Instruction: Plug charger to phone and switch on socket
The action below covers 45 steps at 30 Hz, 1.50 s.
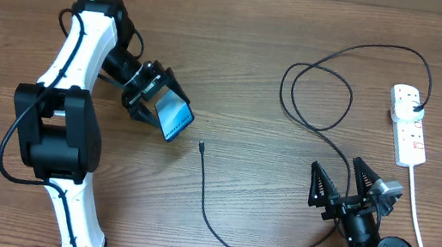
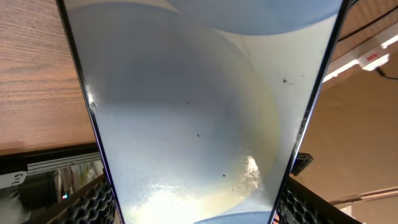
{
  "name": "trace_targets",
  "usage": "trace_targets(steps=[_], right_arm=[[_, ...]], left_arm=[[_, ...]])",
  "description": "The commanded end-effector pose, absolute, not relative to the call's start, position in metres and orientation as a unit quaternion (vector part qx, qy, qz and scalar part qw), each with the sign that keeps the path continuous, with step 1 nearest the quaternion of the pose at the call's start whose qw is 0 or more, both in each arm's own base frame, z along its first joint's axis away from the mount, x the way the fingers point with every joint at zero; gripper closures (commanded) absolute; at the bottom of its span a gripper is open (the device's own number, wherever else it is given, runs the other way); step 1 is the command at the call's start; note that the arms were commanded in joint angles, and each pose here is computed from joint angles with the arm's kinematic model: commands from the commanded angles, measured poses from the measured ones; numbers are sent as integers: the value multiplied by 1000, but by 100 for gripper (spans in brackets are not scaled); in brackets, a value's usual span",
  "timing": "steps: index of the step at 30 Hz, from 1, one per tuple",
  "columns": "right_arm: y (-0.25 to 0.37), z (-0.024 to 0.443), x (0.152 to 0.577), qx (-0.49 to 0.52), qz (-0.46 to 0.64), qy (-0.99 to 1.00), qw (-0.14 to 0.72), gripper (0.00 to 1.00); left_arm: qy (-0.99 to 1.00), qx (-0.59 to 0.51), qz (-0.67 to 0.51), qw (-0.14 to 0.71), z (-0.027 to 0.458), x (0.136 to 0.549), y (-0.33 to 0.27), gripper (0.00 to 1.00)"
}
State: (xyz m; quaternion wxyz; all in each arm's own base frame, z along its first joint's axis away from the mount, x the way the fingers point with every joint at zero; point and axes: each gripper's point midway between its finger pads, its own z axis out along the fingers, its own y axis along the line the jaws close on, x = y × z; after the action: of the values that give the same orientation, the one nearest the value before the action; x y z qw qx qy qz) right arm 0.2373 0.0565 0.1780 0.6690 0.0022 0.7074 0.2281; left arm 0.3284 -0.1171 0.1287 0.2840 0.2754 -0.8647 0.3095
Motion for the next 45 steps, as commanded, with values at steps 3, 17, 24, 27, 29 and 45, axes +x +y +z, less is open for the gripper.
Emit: trace_targets(steps=[3,17,24,27,29,45], right_arm=[[57,176,237,2,230,707,669,0],[89,177,222,150,483,689,518,0],[114,176,205,96,533,699,467,0],[116,176,203,91,536,701,462,0],[116,176,203,92,536,700,463,0],[133,199,185,27,562,689,457,1]], left_arm=[[-875,251,323,259,153,322,-128,95],[-854,297,326,276,157,324,-130,95],[-820,314,379,293,173,330,-146,95],[-819,317,377,295,173,330,-145,95],[-820,317,375,294,173,330,-145,95],[-836,373,290,280,149,333,-127,95]])
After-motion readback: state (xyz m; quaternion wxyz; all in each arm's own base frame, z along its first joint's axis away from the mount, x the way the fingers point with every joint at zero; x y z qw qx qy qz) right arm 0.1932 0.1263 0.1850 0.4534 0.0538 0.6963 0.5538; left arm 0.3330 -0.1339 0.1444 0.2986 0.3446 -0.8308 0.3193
